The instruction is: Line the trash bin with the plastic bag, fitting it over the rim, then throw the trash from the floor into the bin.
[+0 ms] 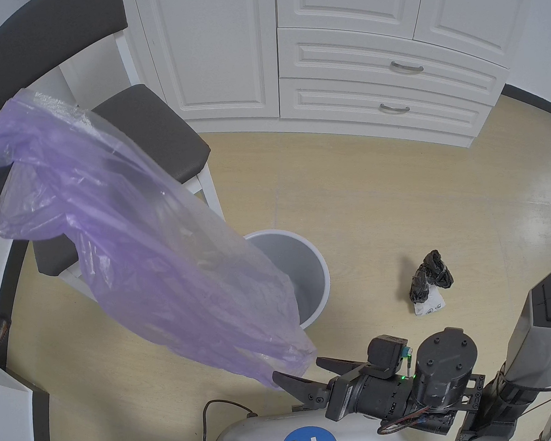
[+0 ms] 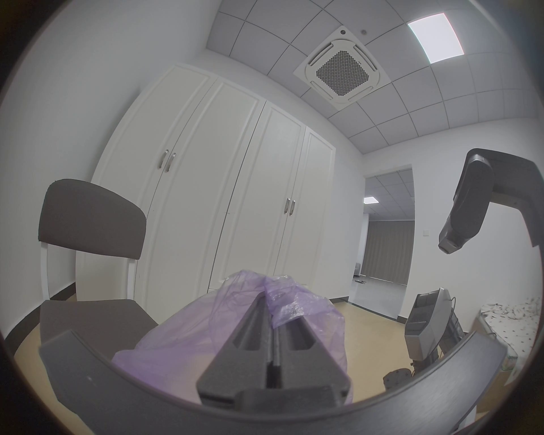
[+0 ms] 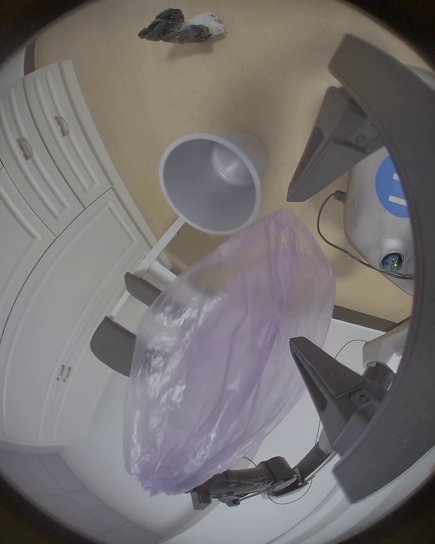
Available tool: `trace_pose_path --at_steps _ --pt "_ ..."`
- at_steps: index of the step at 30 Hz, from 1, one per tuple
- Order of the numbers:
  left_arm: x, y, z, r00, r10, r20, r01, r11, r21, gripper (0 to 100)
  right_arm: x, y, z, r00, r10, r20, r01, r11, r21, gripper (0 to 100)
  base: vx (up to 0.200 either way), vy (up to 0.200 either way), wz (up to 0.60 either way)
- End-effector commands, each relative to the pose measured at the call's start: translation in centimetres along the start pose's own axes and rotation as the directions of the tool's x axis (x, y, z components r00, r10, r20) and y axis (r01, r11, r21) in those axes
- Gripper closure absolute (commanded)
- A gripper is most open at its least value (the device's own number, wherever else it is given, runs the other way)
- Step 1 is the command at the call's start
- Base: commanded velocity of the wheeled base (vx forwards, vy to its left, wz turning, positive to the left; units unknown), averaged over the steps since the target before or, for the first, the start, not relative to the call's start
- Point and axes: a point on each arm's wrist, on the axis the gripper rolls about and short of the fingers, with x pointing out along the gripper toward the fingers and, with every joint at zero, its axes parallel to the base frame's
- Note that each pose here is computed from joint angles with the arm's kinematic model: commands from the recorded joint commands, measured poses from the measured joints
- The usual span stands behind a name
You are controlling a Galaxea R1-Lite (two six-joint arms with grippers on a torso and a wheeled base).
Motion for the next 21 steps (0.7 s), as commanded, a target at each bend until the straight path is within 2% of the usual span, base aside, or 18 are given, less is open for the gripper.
trace_pose_path --at_steps 1,11,16,21 --pt "0.1 0.0 0.2 1.0 0.002 0.007 -0.002 1.0 -0.001 100 0.3 -0.4 -0.5 1.0 -0.007 -0.011 0.007 1.0 -0.001 0 0.0 0.0 0.0" --pt "0.2 0.1 0.5 1.0 0.023 0.02 -0.023 1.0 -0.014 100 1.4 -0.6 -0.5 0.999 -0.032 0.023 0.032 0.999 -0.002 0 0.0 0.0 0.0" --pt "0.2 0.1 0.5 1.0 0.023 0.02 -0.023 0.999 -0.023 100 2.2 0.4 1.2 0.984 -0.065 0.163 0.065 0.998 0.007 0 0.0 0.0 0.0" --pt "0.3 0.1 0.6 0.999 0.024 0.021 -0.023 0.999 -0.024 100 2.6 0.6 1.5 0.981 -0.064 0.185 0.061 0.998 0.023 0 0.0 0.0 0.0"
